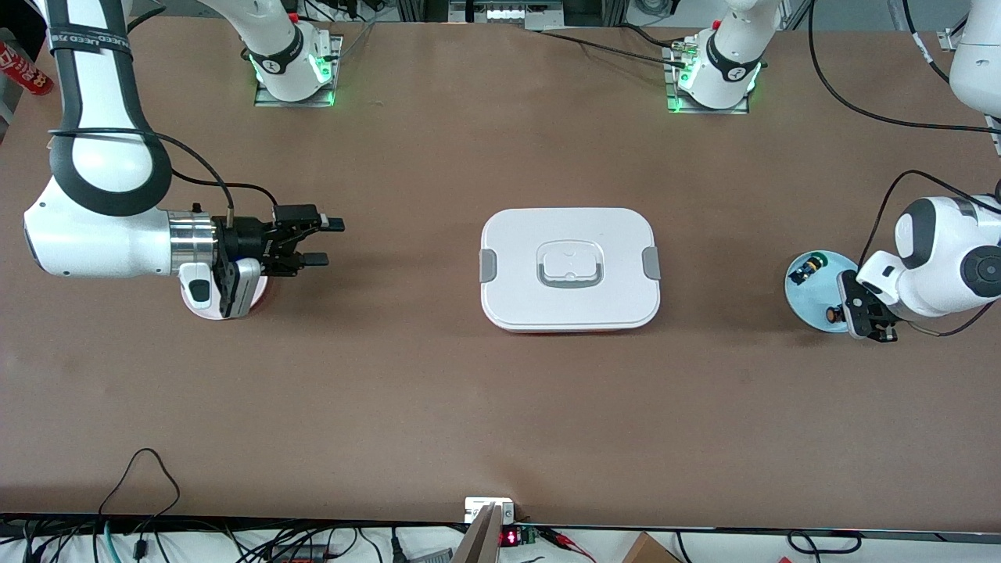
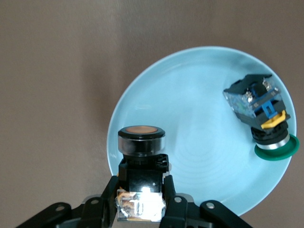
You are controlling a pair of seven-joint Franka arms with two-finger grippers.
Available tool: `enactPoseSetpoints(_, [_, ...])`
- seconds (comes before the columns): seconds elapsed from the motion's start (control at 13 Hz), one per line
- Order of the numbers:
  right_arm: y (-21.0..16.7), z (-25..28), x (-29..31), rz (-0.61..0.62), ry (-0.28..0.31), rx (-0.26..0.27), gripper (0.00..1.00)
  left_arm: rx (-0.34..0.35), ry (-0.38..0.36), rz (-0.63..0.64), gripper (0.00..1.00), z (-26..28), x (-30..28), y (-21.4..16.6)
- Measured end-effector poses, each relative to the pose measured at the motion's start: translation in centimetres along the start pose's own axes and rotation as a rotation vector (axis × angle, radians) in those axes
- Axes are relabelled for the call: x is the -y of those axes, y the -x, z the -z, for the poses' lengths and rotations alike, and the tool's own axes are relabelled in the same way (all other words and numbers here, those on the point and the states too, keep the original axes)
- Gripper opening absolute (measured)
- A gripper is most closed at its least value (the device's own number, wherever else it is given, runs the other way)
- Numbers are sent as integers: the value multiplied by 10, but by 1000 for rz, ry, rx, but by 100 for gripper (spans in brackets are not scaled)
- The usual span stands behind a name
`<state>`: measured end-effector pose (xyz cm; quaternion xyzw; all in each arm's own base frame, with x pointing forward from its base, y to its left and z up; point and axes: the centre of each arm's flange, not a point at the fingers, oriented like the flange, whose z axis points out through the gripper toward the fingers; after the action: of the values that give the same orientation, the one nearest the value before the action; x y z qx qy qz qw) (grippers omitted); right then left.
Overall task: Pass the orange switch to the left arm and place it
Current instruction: 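Carry the switch to the blue plate while the right gripper withdraws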
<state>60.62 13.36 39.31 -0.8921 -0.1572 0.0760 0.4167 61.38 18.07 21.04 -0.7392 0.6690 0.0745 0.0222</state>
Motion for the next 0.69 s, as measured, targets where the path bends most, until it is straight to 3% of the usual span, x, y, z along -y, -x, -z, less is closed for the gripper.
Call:
enactPoseSetpoints(0.46, [17,7,-13,-317,262,131,100,14,4,-22,41,-2,-1,-3])
enactPoseSetpoints(0.69, [24,22,-12,-397,514,200,100,32,13,-46,41,-9,-4,-5])
